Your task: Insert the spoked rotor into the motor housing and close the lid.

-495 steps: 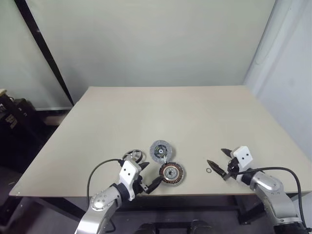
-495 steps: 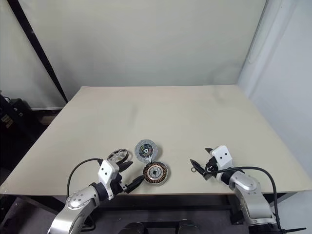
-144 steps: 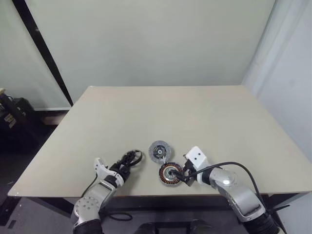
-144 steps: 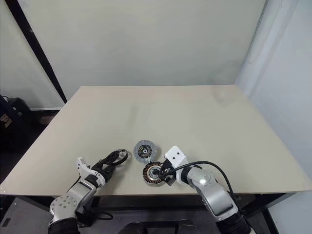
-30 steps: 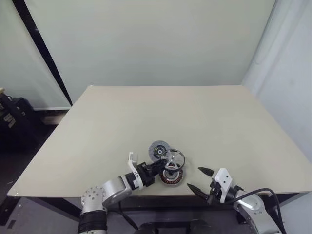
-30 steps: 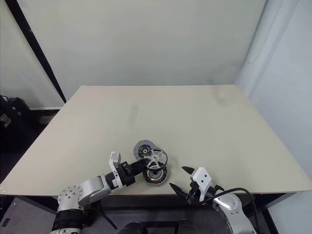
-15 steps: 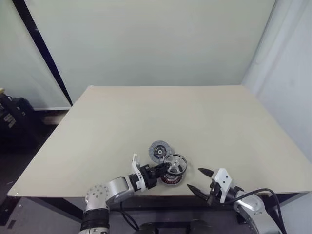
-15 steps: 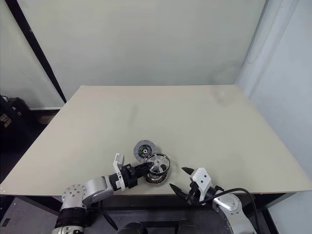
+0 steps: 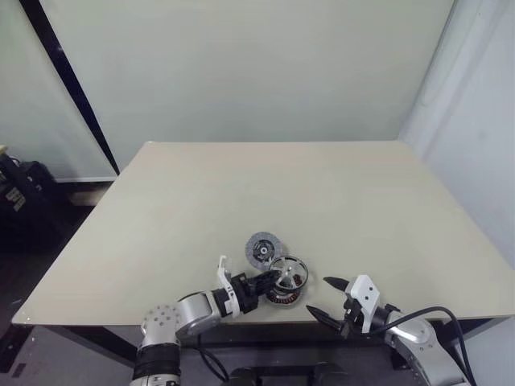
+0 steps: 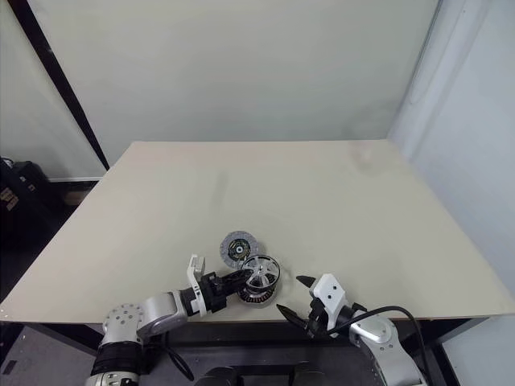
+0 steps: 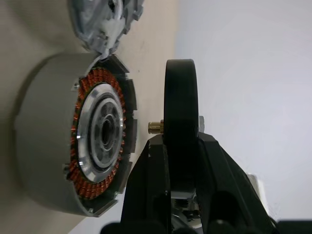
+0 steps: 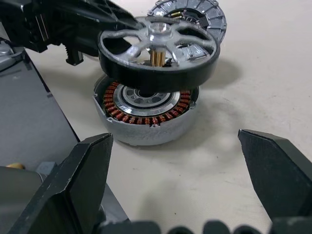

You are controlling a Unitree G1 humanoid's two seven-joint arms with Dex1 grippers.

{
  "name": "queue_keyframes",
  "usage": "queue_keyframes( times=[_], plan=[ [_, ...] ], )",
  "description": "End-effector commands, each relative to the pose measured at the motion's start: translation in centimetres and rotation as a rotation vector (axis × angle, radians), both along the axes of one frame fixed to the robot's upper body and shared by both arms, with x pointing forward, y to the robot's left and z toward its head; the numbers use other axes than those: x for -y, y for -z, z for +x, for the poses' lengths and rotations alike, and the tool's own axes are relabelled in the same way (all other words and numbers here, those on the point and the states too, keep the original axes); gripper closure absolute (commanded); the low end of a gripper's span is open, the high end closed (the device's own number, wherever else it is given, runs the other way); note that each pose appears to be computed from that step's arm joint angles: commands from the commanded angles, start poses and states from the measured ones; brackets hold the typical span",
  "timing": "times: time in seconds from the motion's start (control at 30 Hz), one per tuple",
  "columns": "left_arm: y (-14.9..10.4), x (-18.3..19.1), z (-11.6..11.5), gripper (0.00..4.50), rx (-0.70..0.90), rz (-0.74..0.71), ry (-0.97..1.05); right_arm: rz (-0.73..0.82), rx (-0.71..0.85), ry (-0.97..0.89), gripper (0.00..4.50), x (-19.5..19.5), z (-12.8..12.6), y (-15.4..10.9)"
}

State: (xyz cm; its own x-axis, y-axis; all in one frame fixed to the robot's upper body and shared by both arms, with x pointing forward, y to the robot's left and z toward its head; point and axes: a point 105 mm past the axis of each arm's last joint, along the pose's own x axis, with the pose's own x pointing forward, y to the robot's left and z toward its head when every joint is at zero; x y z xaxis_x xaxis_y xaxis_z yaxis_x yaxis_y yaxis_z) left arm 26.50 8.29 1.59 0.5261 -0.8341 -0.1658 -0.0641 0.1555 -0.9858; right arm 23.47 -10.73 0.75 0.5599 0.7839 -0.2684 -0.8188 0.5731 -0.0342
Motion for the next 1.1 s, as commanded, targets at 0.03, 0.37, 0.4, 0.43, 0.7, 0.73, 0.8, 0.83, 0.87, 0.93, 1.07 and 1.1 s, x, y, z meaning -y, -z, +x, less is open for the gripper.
queue_keyframes(
  times=[0.03,0.37,0.4,0.43,0.7,0.73,0.8,0.83,0.87,0.93,1.07,1.1],
  plan=[
    [-0.3,-0.9,0.3,4.21,0.019,0.002,-0.027,0.006,0.052,-0.018,0.00,-0.3,0.2,-1.3],
    [-0.4,-1.0,0.8,4.21,0.027,0.016,-0.028,0.004,0.052,-0.012,0.00,-0.3,0.2,-1.2],
    [-0.3,-0.9,0.8,4.21,0.025,0.021,-0.023,0.004,0.051,-0.011,0.00,-0.3,0.3,-1.2],
    [-0.2,-0.9,0.7,4.21,0.023,0.025,-0.020,0.005,0.052,-0.010,0.00,-0.3,0.3,-1.2],
    [0.0,-0.5,0.6,4.21,0.015,0.027,-0.008,0.006,0.042,-0.005,0.00,-0.3,0.1,-1.0],
    [0.1,-0.4,0.7,4.21,0.014,0.026,-0.007,0.006,0.041,-0.005,0.00,-0.3,0.0,-1.0],
    [0.1,-0.2,0.7,4.21,0.012,0.024,-0.005,0.006,0.040,-0.004,0.00,-0.3,0.0,-0.9],
    [0.1,-0.2,0.6,4.21,0.010,0.024,0.000,0.006,0.040,-0.004,0.00,-0.3,0.0,-0.9],
    [0.2,-0.1,0.5,4.21,0.008,0.027,0.005,0.006,0.039,-0.002,0.00,-0.3,0.0,-0.9],
    [0.3,-0.1,0.5,4.21,0.004,0.032,0.009,0.006,0.038,0.000,0.00,-0.2,-0.1,-0.9],
    [0.6,-0.3,0.4,4.21,-0.003,0.045,0.009,0.004,0.036,0.006,0.00,-0.1,-0.3,-0.8],
    [0.6,-0.3,0.4,4.21,-0.004,0.050,0.008,0.003,0.036,0.007,0.00,-0.1,-0.3,-0.8]
  ],
)
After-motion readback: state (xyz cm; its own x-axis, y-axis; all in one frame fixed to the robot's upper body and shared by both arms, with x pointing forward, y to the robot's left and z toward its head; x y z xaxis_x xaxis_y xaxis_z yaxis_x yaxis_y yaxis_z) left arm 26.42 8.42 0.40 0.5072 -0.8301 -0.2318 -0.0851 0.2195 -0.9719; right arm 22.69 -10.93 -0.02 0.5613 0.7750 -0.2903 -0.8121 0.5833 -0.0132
